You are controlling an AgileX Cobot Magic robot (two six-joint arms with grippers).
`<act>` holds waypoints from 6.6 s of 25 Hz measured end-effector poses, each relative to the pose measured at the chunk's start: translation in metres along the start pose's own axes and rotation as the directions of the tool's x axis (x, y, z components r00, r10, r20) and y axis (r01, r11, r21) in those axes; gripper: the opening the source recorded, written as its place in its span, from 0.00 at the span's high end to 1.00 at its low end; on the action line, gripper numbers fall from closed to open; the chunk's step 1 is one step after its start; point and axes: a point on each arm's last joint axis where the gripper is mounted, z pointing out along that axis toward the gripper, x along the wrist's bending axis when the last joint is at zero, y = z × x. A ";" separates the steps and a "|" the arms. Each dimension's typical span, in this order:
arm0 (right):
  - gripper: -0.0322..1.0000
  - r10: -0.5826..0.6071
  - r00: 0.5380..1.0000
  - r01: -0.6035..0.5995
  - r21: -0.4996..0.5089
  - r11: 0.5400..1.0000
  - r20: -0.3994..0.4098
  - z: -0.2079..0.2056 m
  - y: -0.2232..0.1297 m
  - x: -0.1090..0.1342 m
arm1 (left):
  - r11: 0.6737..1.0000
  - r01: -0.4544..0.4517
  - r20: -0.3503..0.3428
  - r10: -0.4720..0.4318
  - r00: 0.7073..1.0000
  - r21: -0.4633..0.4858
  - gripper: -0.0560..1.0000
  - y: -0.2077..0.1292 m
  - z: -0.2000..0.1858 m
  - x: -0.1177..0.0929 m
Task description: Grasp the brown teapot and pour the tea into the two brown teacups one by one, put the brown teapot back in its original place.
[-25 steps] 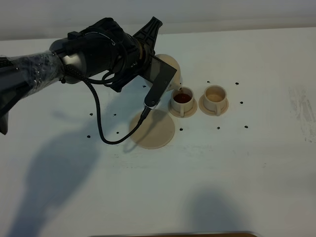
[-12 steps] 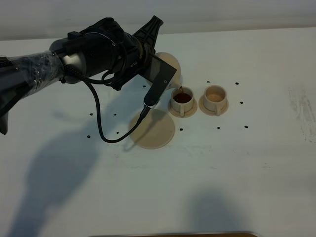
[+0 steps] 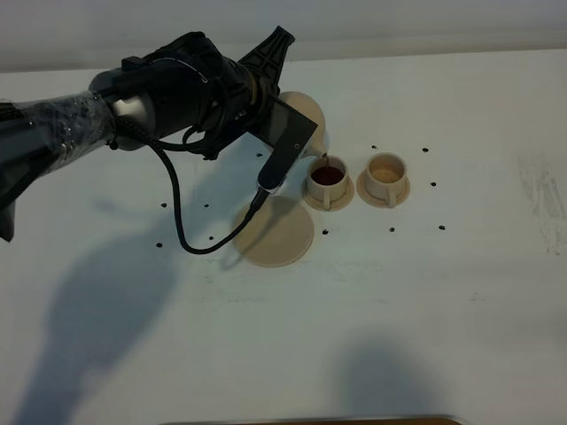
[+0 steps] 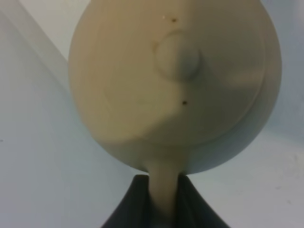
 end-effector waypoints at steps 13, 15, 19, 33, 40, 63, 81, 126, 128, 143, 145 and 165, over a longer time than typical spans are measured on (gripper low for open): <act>0.55 0.000 1.000 0.000 0.000 1.000 0.000 0.000 0.000 0.000 | 1.000 -0.001 -0.013 0.001 1.000 -0.004 0.79 0.000 0.000 0.001; 0.55 0.000 1.000 0.000 0.000 1.000 0.000 0.000 0.000 0.000 | 1.000 -0.003 -0.014 0.003 1.000 -0.003 0.79 0.000 0.000 0.001; 0.55 0.000 1.000 0.000 0.000 1.000 0.000 0.000 0.000 0.000 | 1.000 -0.006 -0.015 0.006 1.000 -0.002 0.79 0.000 0.000 0.001; 0.55 0.000 1.000 0.000 0.000 1.000 0.000 0.000 0.000 0.000 | 1.000 -0.026 -0.017 0.026 1.000 0.005 0.79 0.000 0.000 0.002; 0.55 0.001 1.000 -0.001 0.000 1.000 0.000 0.000 0.000 0.000 | 0.999 -0.034 -0.019 0.034 0.999 0.001 0.79 0.003 -0.001 0.002; 0.55 0.000 1.000 0.000 0.000 1.000 0.000 0.000 0.000 0.000 | 0.996 -0.089 -0.023 0.089 0.996 0.007 0.79 0.003 -0.001 0.003; 0.55 0.000 1.000 0.000 0.000 1.000 0.000 0.000 0.000 0.000 | 0.997 -0.076 -0.020 0.076 0.997 0.004 0.79 0.003 -0.001 0.003; 0.55 0.000 1.000 0.000 0.000 1.000 0.000 0.000 0.000 0.000 | 0.459 0.863 0.206 -0.884 0.420 0.210 0.79 -0.026 -0.017 -0.026; 0.55 0.000 1.000 0.000 0.000 1.000 0.000 0.000 0.000 0.000 | 0.453 0.863 0.219 -0.886 0.409 0.222 0.79 -0.024 -0.012 -0.030; 0.55 0.000 1.000 0.000 0.000 1.000 0.000 0.000 0.000 0.000 | 0.411 0.868 0.250 -0.904 0.347 0.280 0.79 -0.011 0.021 -0.053; 0.55 0.000 1.000 0.000 0.000 1.000 0.000 0.000 0.000 0.000 | 0.410 0.866 0.250 -0.905 0.345 0.287 0.79 -0.011 0.024 -0.055; 0.55 0.000 1.000 0.000 0.000 1.000 0.000 0.000 0.000 0.000 | 0.585 0.802 0.139 -0.810 0.570 0.118 0.79 -0.038 -0.017 -0.002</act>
